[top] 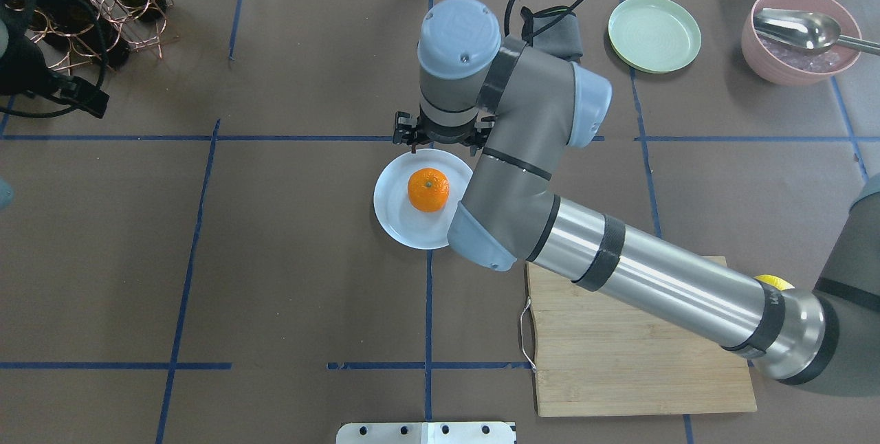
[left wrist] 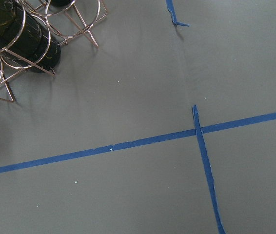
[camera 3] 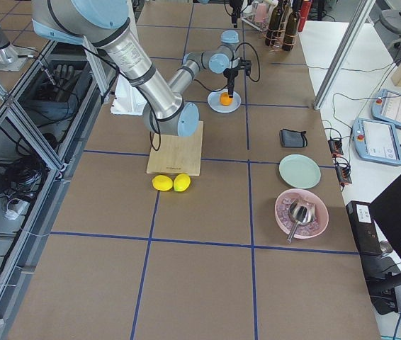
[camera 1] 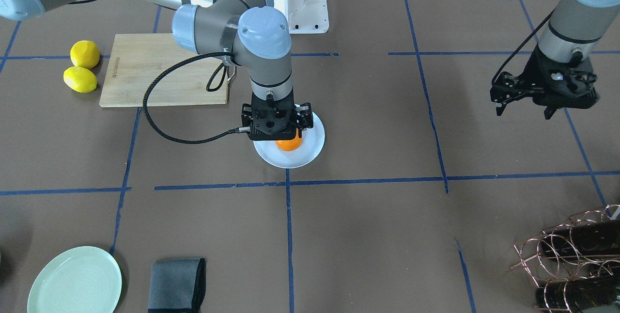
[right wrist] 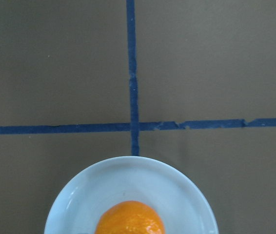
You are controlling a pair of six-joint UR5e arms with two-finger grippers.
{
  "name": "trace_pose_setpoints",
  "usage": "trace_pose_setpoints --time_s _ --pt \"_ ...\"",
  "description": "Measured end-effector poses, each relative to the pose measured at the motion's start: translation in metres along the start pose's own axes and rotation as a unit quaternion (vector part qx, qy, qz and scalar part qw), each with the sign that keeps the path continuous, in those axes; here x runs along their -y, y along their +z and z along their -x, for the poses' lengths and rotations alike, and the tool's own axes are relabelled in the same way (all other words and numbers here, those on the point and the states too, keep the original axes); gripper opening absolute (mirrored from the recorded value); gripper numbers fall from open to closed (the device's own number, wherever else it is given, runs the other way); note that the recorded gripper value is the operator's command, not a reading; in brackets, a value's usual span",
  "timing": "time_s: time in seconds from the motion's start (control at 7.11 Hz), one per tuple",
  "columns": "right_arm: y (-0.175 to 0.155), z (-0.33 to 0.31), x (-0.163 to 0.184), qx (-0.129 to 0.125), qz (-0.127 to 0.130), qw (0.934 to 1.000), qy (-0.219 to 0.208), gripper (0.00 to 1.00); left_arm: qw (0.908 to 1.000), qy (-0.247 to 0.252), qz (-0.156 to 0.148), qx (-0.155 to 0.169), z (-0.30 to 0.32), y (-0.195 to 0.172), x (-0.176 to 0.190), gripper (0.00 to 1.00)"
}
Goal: Pick orange to plate
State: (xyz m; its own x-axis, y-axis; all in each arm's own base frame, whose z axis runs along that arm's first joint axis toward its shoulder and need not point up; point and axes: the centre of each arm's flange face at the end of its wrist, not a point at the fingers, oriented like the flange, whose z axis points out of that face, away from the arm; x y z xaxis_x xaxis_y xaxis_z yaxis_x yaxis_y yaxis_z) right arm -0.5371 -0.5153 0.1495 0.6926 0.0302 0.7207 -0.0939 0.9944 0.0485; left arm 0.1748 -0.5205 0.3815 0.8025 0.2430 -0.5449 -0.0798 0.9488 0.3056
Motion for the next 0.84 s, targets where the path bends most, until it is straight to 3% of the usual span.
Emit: trace_pose_setpoints --time_s 0.28,0.56,0.84 --pt "-0.051 -0.079 0.011 -0.01 0.009 0.9994 -0.032 1.0 0.9992 0.033 0.012 -0.018 0.073 -0.012 -0.014 1.0" --pt "-0.08 -0.194 0.026 -0.008 0.018 0.9971 -0.074 1.0 0.998 0.055 0.022 -0.02 0.169 -0.014 -0.031 1.0" --pt "-0.095 -0.318 0.047 -0.018 0.031 0.9914 -0.126 1.0 0.9969 0.031 0.044 -0.057 0.251 0.006 -0.071 1.0"
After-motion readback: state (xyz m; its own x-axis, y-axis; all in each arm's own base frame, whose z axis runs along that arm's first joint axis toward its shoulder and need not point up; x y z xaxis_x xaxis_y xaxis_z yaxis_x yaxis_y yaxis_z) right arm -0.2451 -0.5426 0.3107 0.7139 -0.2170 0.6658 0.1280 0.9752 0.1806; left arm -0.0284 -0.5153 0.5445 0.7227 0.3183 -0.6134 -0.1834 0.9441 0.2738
